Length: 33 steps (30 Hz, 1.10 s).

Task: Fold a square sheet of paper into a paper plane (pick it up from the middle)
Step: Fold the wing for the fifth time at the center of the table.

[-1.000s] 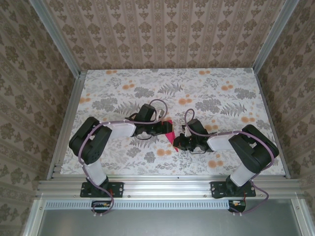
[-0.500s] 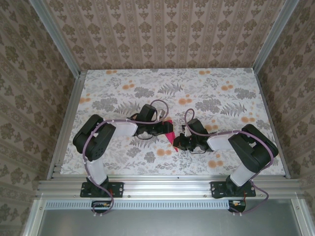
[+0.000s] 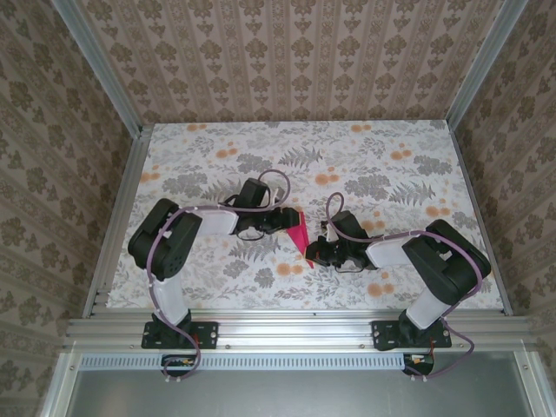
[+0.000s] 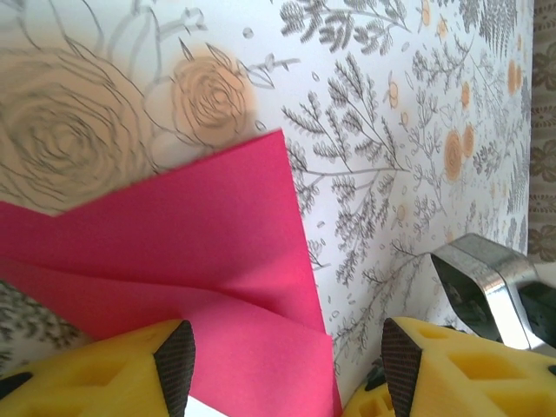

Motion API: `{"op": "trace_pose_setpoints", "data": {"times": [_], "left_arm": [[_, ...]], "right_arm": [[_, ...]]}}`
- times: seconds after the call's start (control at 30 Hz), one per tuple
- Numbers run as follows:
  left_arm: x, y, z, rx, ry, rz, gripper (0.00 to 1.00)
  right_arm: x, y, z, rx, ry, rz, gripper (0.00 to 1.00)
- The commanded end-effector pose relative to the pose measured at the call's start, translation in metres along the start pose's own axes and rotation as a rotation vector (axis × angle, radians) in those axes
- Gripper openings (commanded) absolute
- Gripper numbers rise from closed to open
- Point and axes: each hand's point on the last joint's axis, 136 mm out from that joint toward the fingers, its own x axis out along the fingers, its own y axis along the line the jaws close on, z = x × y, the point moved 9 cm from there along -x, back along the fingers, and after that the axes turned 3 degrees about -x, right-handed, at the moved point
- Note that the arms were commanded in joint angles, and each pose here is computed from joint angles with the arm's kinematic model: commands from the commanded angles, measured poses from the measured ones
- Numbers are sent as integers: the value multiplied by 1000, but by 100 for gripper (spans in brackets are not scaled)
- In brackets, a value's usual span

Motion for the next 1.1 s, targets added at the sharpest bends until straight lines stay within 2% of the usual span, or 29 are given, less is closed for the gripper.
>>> {"op": "trace_pose_setpoints", "data": {"times": [0.0, 0.53, 0.73, 0.87, 1.07], "left_arm": [[0, 10, 9, 11, -11, 52, 62], [-17, 26, 42, -22, -52, 68, 62], [-34, 11, 51, 1, -70, 41, 62], [-47, -4, 41, 18, -81, 32, 62], [-51, -24, 2, 55, -56, 39, 62]], "right_arm": [[6, -51, -40, 117, 141, -238, 7], [5, -50, -40, 119, 141, -234, 7], [6, -46, -36, 115, 130, -222, 7], [7, -40, -31, 109, 121, -211, 8], [4, -36, -28, 99, 106, -213, 9]]}}
